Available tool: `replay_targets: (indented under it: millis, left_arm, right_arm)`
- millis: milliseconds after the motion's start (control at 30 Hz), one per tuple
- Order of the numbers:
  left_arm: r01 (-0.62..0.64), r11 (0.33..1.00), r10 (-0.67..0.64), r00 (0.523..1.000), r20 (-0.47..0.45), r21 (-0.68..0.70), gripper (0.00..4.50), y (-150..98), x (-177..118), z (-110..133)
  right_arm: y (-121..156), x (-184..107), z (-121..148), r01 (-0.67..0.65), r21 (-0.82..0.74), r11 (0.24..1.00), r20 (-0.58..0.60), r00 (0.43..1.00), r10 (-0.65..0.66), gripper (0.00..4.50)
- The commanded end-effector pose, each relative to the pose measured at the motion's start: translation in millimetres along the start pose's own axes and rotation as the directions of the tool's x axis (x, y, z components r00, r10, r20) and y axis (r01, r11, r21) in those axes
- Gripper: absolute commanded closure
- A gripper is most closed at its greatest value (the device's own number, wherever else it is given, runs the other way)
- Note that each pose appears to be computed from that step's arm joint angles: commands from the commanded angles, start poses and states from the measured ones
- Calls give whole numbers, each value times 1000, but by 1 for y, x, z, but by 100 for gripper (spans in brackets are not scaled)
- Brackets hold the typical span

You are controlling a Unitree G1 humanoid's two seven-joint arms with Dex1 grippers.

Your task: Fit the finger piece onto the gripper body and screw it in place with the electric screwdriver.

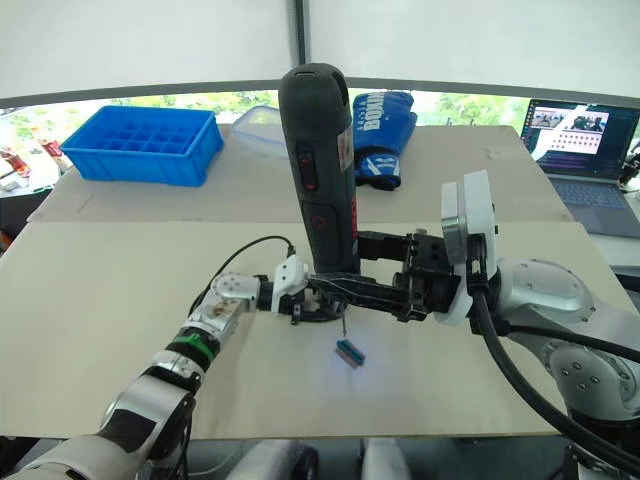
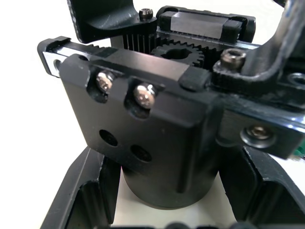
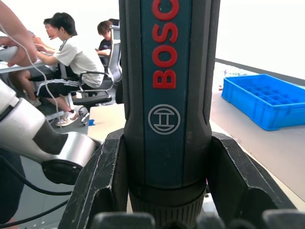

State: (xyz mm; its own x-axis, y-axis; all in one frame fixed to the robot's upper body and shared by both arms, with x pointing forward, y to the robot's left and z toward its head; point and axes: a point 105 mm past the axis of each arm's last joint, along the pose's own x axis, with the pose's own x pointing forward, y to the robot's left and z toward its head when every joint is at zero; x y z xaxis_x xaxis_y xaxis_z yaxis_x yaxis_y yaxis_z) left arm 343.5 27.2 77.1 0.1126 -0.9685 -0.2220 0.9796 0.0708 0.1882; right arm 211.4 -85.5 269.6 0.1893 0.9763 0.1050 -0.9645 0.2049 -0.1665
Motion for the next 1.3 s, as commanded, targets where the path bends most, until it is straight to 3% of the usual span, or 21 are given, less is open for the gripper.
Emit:
replay_targets:
  millis: [33, 67, 300, 500, 900, 1000, 1100, 1300]
  left_arm:
    - [-14, 999, 13, 1000, 21, 40, 19, 3, -2, 8]
    - [-31, 999, 30, 999, 21, 34, 0, 3, -4, 5]
    - [-173, 985, 173, 984, 40, -2, 0, -20, -21, -2]
    - [-327, 944, 329, 943, 44, -47, 0, -19, -26, 1]
    - [-384, 921, 386, 922, 34, -65, 0, -11, -17, 1]
    - [-371, 926, 375, 926, 38, -69, 86, -13, -17, 1]
    - [-371, 926, 374, 927, 36, -70, 217, -11, -17, 0]
    - [-371, 926, 374, 927, 40, -68, 220, -7, -18, 2]
  right_arm:
    - [4, 3, 18, -10, -52, 999, 47, 999, 12, 259]
    - [3, 4, 19, -3, -50, 999, 55, 998, 6, 259]
    - [-4, 14, 30, -4, -45, 999, 103, 995, 8, 259]
    - [-17, 31, 39, -3, -54, 999, 128, 992, 10, 259]
    - [-32, 56, 32, -27, -110, 994, 108, 993, 39, 259]
    - [-34, 59, 28, -23, -142, 990, 89, 995, 36, 259]
    - [-36, 61, 23, -23, -169, 985, 71, 997, 35, 259]
    - [-40, 62, 17, -18, -189, 982, 58, 998, 29, 259]
